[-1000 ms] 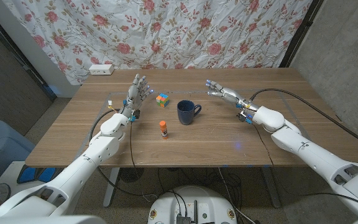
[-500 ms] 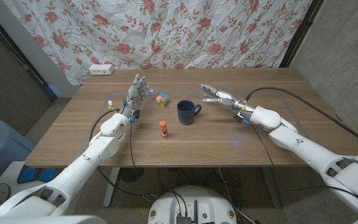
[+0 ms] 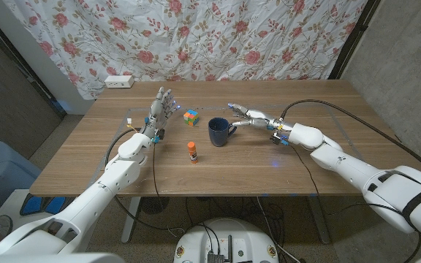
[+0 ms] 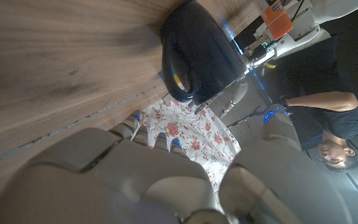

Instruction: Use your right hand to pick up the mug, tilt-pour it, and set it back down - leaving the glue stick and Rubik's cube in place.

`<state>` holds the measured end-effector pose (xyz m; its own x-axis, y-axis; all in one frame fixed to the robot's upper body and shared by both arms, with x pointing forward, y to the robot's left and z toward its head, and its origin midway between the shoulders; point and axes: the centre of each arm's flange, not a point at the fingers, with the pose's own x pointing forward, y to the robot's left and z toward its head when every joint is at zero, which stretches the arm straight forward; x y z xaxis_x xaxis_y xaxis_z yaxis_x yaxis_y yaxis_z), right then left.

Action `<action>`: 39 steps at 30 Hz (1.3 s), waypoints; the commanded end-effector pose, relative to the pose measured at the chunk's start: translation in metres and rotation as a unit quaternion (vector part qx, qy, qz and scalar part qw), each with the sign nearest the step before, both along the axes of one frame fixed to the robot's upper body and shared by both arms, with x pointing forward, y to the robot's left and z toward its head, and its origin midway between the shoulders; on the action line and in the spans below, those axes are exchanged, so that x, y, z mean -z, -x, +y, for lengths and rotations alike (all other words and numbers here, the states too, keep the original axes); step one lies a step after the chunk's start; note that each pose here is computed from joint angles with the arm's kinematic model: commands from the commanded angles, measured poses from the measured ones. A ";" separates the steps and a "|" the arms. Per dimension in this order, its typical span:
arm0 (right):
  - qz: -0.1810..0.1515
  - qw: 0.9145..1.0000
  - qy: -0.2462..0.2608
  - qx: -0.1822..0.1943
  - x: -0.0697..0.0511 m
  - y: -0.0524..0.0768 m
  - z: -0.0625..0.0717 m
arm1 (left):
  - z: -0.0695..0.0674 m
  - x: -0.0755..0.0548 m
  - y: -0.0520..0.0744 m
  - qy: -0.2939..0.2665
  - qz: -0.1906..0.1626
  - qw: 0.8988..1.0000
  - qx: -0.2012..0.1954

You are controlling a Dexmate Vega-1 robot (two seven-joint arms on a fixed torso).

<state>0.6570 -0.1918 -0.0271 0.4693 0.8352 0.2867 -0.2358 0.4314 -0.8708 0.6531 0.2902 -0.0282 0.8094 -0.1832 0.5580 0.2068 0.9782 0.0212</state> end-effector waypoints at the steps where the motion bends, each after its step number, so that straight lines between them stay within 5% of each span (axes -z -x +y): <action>1: 0.002 1.000 0.024 -0.002 0.004 -0.009 0.008 | 0.000 0.000 0.000 0.000 0.000 1.000 0.000; 17: 0.011 1.000 0.023 0.018 0.009 -0.020 0.014 | 0.000 0.000 0.000 0.000 0.000 1.000 0.000; 39: -0.003 1.000 0.013 0.024 0.018 -0.018 0.020 | 0.000 0.000 0.000 0.000 0.000 1.000 0.000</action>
